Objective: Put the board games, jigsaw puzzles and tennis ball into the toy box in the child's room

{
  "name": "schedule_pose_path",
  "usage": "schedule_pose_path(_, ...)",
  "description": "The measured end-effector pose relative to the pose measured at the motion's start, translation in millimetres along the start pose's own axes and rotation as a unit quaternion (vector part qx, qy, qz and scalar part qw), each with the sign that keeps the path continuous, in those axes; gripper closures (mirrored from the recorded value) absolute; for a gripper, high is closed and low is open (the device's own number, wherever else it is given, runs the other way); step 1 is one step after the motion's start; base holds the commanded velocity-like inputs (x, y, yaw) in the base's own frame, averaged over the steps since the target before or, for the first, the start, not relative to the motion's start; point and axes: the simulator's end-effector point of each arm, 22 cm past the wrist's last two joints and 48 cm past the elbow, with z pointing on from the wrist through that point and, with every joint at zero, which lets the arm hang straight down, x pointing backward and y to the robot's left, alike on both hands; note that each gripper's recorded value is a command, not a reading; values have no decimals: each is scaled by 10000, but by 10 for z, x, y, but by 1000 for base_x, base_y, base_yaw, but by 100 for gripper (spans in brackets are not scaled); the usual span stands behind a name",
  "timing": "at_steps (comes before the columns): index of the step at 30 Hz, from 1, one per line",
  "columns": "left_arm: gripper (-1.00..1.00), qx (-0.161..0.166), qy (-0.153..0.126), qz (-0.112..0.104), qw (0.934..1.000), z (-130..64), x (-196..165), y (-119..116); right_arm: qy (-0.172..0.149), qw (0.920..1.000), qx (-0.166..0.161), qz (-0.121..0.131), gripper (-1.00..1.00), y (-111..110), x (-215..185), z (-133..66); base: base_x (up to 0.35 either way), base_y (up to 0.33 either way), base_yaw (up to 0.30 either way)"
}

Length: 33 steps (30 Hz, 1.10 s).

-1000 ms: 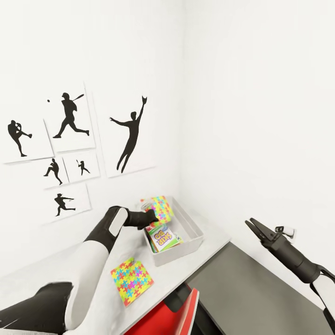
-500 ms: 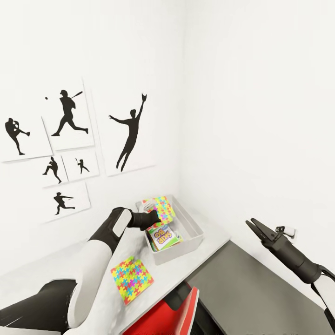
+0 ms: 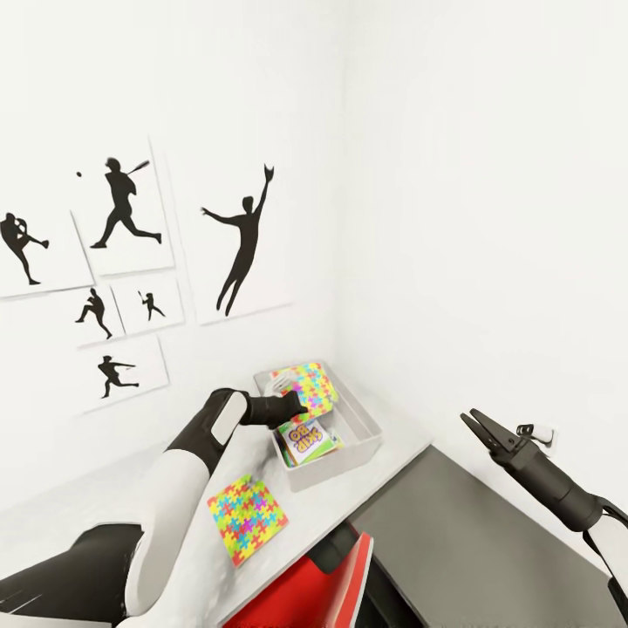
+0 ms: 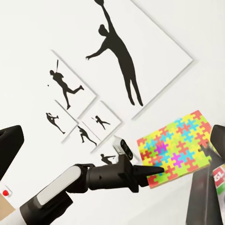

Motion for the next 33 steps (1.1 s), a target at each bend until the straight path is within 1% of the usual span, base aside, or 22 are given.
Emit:
schedule_pose_path(5,100,252,28,36,9997,16,10,-79,11,10000,29,26,-100,-38,18,-2,0,0,0)
schedule_pose_path(7,100,288,37,37,9996,22,14,-78,18,10000,43,34,-100,-53,24,-4,0,0,0)
schedule_pose_path(10,100,296,52,45,9995,39,24,-67,26,10000,60,49,-100,-76,35,-6,0,0,0)
schedule_pose_path(13,100,263,128,128,9995,76,74,-62,34,9999,79,63,-100,-99,45,-8,0,0,0)
schedule_pose_path(14,100,249,153,190,9994,90,90,-66,38,9999,85,68,-100,-106,49,-8,0,0,0)
schedule_pose_path(18,100,239,65,296,9993,120,60,-55,48,9999,109,87,-100,-137,62,-11,0,0,0)
schedule_pose_path(33,100,211,27,293,9993,208,64,42,83,9996,201,164,-100,-251,118,-23,0,0,0)
